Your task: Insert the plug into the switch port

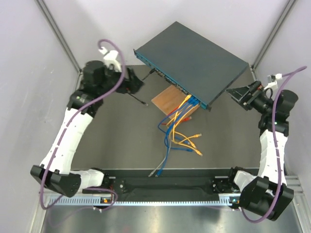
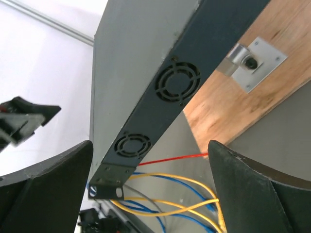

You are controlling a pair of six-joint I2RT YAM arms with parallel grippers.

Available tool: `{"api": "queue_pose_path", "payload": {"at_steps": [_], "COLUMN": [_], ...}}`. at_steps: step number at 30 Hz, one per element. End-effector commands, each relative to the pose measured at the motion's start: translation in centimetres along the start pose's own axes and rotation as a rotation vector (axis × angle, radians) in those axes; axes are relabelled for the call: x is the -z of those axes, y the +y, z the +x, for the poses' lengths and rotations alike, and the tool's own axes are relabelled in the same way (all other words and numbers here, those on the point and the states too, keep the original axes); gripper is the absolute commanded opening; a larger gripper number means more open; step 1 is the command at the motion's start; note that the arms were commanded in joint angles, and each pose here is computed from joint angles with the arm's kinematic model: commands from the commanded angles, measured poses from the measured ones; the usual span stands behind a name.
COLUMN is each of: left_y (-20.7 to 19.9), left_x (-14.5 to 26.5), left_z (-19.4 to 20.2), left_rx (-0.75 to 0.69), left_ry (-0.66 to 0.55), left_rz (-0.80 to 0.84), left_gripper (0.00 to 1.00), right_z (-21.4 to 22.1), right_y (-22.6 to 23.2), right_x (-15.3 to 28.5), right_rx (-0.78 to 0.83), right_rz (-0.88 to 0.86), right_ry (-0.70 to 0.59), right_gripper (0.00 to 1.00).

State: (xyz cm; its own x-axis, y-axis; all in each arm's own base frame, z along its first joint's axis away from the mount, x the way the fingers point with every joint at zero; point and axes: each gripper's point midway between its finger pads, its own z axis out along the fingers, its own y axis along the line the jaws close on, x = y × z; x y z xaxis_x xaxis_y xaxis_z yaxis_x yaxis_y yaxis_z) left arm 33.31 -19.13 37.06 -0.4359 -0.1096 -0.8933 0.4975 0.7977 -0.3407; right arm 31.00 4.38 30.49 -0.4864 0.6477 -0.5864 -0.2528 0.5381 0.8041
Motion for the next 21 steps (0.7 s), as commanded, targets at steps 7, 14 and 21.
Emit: {"api": "queue_pose_path", "payload": {"at_steps": [7,14,21], "left_y": [13.8,22.4,24.4], "left_x": [5.5,9.6,11.3], "left_z": [1.8,6.6,11.8], "left_rx": [0.413,0.435,0.282], "left_ry": [0.082,0.191,0.328], "left_rz": [-0.150,-0.374,-0.489], "left_gripper": [0.96,0.99,0.99], "right_z": [-3.4,-1.1,2.5], "right_y": [1.2,-6.3,-12.3], "right_x": [5.3,8.0,9.6], "right_rx": [0.343,0.441,0.534], "right_rz": [0.044,0.293,0.473], "right_ry": [0.046,0.300,0.430], "right_gripper": [1.00,1.00,1.00]}}
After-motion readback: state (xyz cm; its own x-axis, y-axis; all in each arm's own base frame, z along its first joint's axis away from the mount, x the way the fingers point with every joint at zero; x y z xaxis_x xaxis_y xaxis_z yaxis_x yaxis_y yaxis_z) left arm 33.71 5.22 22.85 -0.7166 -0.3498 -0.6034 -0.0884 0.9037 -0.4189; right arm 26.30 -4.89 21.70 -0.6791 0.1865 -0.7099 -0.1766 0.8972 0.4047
